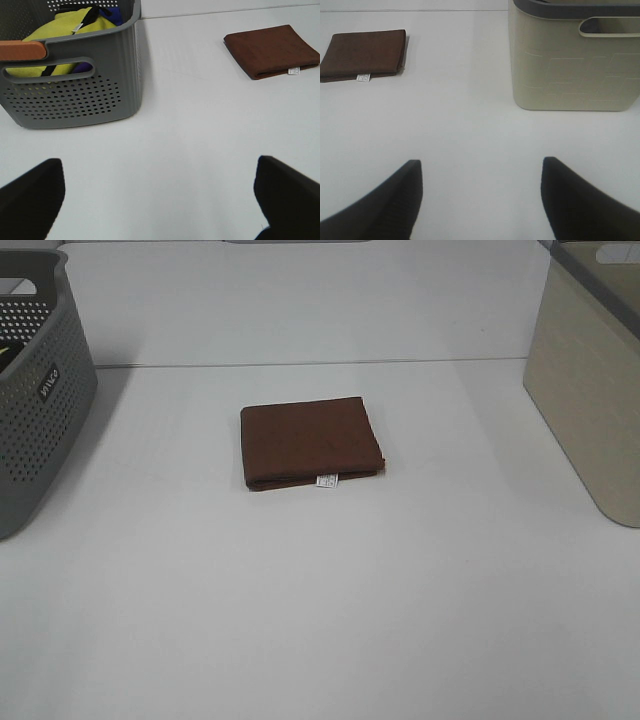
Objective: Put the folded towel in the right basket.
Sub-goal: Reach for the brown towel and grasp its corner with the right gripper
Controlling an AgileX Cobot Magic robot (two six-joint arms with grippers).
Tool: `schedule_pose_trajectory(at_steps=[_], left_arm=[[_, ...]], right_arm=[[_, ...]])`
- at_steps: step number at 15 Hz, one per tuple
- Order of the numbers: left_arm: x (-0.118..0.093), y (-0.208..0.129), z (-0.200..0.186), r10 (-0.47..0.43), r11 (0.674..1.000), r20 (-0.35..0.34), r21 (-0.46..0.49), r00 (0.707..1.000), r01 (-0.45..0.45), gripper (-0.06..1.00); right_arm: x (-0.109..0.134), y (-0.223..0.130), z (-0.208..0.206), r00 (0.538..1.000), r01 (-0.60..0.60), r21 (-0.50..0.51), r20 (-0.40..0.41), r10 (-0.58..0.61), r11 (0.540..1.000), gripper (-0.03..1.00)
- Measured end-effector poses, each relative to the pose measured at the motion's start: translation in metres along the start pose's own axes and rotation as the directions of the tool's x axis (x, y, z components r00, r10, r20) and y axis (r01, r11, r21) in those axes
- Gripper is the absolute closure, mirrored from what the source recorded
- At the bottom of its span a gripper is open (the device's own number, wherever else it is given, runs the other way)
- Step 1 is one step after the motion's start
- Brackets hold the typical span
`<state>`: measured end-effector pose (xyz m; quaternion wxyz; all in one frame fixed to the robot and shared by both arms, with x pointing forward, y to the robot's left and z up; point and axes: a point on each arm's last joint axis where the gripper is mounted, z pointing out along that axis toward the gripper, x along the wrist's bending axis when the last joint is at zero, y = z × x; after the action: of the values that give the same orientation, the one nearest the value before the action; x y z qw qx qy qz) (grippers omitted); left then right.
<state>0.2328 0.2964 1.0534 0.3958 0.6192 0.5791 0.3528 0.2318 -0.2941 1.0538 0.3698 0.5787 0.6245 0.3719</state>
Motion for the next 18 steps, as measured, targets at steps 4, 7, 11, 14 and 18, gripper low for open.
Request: schedule_pose_trajectory(at_steps=[4, 7, 11, 14, 18], left_arm=[[0.0, 0.0, 0.0, 0.0, 1.0, 0.0, 0.0, 1.0, 0.0, -0.03], [0.0, 0.0, 0.0, 0.0, 1.0, 0.0, 0.0, 1.0, 0.0, -0.03], [0.0, 0.0, 0.0, 0.0, 1.0, 0.0, 0.0, 1.0, 0.0, -0.03], [0.0, 0.0, 0.0, 0.0, 1.0, 0.0, 0.0, 1.0, 0.0, -0.03], [0.0, 0.0, 0.0, 0.0, 1.0, 0.0, 0.0, 1.0, 0.0, -0.03]], right_arm=[[0.0, 0.0, 0.0, 1.0, 0.0, 0.0, 0.0, 0.0, 1.0, 0.32], [0.0, 0.0, 0.0, 1.0, 0.0, 0.0, 0.0, 0.0, 1.0, 0.32], [0.0, 0.0, 0.0, 1.0, 0.0, 0.0, 0.0, 0.0, 1.0, 0.32], [0.0, 0.0, 0.0, 1.0, 0.0, 0.0, 0.0, 0.0, 1.0, 0.32], [0.0, 0.0, 0.0, 1.0, 0.0, 0.0, 0.0, 0.0, 1.0, 0.32]])
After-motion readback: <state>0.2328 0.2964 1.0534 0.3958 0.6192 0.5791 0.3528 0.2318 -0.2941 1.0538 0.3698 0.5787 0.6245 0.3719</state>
